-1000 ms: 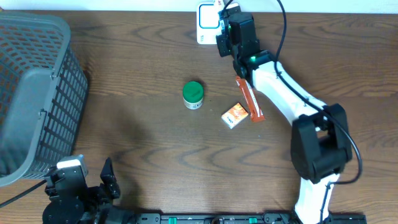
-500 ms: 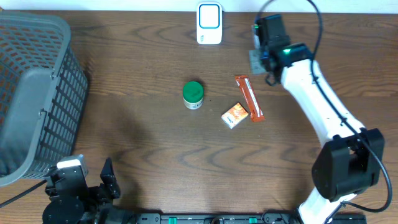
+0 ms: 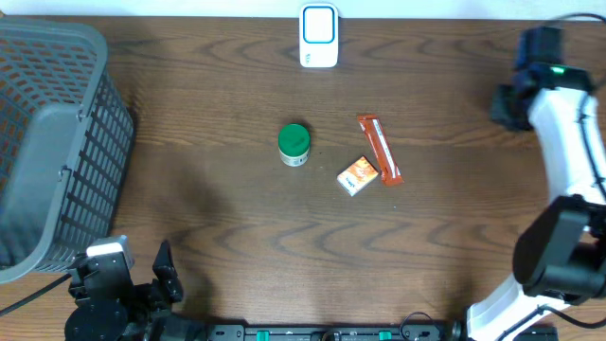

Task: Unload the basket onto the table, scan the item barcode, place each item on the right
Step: 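Carry the Panadol box right and drop it at the table's right edge, then move the right gripper to the red snack bar and grasp it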

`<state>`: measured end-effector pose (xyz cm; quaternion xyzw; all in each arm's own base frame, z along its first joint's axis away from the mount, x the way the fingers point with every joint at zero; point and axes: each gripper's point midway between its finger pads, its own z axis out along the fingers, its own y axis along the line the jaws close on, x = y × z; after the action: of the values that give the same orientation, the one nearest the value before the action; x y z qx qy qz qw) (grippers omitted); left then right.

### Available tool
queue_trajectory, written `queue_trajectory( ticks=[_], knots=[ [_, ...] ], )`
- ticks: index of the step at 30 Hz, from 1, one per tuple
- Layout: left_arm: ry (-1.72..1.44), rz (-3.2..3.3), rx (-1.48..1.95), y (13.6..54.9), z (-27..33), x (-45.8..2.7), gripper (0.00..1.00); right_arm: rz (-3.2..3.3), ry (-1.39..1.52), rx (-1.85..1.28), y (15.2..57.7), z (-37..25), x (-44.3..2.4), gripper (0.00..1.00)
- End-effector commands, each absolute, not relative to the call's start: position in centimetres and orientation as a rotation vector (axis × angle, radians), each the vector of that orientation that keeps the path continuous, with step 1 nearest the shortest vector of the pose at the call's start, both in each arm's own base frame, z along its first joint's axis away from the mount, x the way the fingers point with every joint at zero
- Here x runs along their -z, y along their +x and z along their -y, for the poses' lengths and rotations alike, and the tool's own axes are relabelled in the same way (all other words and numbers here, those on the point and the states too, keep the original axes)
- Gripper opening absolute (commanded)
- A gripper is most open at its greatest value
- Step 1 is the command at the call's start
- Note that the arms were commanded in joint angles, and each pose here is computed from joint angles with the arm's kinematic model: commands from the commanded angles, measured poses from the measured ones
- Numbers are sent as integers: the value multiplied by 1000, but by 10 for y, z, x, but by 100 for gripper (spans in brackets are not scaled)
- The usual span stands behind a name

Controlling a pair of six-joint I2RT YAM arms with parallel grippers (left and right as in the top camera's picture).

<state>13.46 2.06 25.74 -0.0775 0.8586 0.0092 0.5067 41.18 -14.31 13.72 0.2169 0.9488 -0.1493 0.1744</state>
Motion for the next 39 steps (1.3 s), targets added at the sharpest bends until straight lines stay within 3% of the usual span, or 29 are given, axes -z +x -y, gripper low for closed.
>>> queue_trajectory(
  ticks=[1,12,16,19,24,29,34,36,37,39],
  knots=[
    [-187,-2082,-23,135,-20,-255,85,-2637,793,505,392,194,-142,10],
    [-187,-2082,-23,135,-20,-255,85,-2447,1220,545,332,305,-145,10],
    [-187,-2082,-23,135,-20,-255,85,-2389,1337,453,321,317,-142,9],
    [-187,-2082,-23,135,-20,-255,85,-2369,1362,399,320,321,-140,14],
    [-187,-2082,-23,135,-20,-255,85,-2382,1368,489,312,330,-137,24],
    [-187,-2082,-23,135,-20,-255,85,-2421,1391,529,307,332,-122,24],
    [-187,-2082,-23,135,-20,-255,85,-2463,1287,304,339,304,-116,56],
    [-187,-2082,-23,135,-20,-255,85,-2493,1191,224,359,284,-118,80],
    [-187,-2082,-23,135,-20,-255,86,-2508,1143,205,368,274,-120,97],
    [-187,-2082,-23,135,-20,-255,85,-2545,1023,180,390,246,-123,99]
  ],
)
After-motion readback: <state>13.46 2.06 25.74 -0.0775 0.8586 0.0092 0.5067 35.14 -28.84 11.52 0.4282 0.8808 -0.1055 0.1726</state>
